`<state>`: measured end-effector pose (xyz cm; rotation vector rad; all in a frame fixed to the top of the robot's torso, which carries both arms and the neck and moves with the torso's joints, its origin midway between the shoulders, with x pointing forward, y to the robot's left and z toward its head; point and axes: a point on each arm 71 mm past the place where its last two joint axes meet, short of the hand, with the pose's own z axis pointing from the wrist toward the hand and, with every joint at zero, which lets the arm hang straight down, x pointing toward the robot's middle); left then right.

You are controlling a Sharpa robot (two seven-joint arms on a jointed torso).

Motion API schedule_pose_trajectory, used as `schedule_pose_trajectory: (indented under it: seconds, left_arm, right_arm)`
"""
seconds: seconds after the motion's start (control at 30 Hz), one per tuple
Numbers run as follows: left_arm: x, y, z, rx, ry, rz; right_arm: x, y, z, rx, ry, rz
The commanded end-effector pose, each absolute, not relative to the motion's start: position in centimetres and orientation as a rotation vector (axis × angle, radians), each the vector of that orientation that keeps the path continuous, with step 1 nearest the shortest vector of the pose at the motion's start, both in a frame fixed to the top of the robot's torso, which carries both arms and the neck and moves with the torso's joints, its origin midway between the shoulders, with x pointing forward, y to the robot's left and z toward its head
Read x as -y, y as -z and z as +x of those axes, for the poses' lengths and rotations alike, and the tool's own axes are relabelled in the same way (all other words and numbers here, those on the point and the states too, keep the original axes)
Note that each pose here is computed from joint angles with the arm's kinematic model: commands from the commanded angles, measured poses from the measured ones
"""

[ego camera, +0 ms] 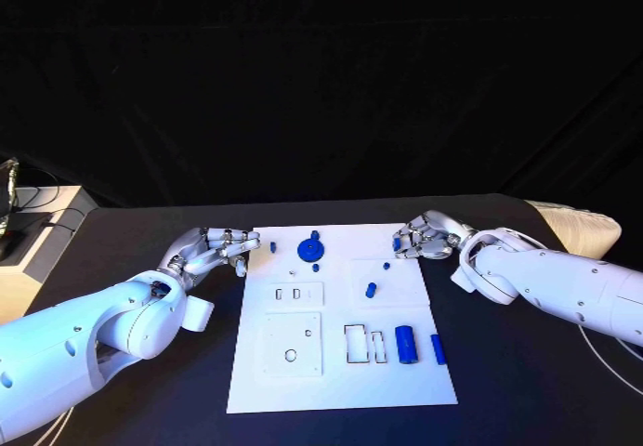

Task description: Assemble the parts on the task board

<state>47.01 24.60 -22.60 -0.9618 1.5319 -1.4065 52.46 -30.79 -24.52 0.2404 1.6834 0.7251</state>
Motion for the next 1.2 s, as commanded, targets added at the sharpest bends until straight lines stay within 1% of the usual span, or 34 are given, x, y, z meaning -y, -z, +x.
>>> schedule_pose_trajectory:
  seconds: [0.03,1.2]
  left_arm:
    - [-24.43,22.56,46.95,-1.538,1.428,-0.959]
    - [-24.71,22.58,46.92,-1.543,1.421,-0.963]
  right_arm:
    - [30.51,24.68,52.44,-1.699,-0.730,0.234]
    - [30.31,24.36,52.51,-1.660,-0.724,0.235]
